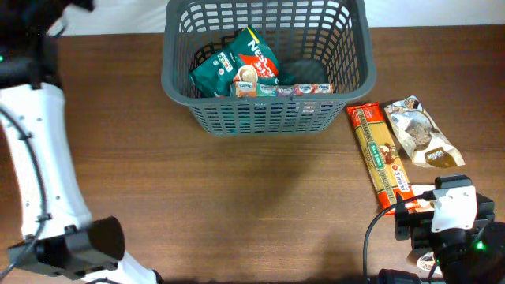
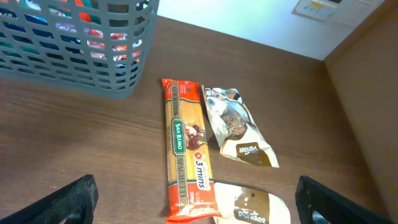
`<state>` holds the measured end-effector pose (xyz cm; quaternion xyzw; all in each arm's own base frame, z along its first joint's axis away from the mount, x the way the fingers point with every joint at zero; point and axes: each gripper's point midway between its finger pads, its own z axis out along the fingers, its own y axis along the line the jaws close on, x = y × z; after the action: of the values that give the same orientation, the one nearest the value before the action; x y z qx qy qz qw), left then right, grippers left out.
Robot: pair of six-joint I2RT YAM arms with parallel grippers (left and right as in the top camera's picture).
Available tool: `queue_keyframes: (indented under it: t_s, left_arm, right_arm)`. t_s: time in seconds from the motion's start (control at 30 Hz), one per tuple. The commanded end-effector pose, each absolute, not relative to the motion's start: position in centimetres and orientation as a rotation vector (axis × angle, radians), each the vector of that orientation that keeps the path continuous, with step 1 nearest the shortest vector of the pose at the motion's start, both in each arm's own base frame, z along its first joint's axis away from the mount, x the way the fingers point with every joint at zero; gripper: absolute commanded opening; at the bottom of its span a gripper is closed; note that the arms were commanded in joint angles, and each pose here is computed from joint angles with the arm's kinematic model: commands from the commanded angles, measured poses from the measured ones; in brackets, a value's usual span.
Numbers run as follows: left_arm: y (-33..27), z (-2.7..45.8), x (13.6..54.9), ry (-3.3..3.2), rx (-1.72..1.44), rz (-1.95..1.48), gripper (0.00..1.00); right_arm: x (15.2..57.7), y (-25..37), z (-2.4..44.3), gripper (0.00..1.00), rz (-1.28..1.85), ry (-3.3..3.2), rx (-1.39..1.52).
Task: Pack container
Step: 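Carry the wipes pack over the basket and drop it in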
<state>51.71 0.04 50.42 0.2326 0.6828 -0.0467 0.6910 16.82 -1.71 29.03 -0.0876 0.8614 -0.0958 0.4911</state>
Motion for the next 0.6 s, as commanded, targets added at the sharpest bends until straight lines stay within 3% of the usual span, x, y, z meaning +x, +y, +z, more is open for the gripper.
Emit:
queue_keyframes:
  t_s: [0.0, 0.3, 0.57]
  left_arm:
    - [-9.7, 52.3, 48.8, 1.337, 0.803, -0.338, 0.02]
    - [-24.7, 45.6, 48.5, 1.254, 1.107, -0.546, 0.02]
    - [-26.1, 31.3, 54.2, 1.716, 1.043, -0.459, 0.02]
  right_arm:
    - [16.8, -1.4, 29.1, 0.99, -0.209, 2.083, -0.214]
    - [16.8, -1.4, 29.1, 0.99, -0.209, 2.083, -0.214]
    - [16.8, -1.4, 29.1, 0.99, -0.209, 2.083, -0.214]
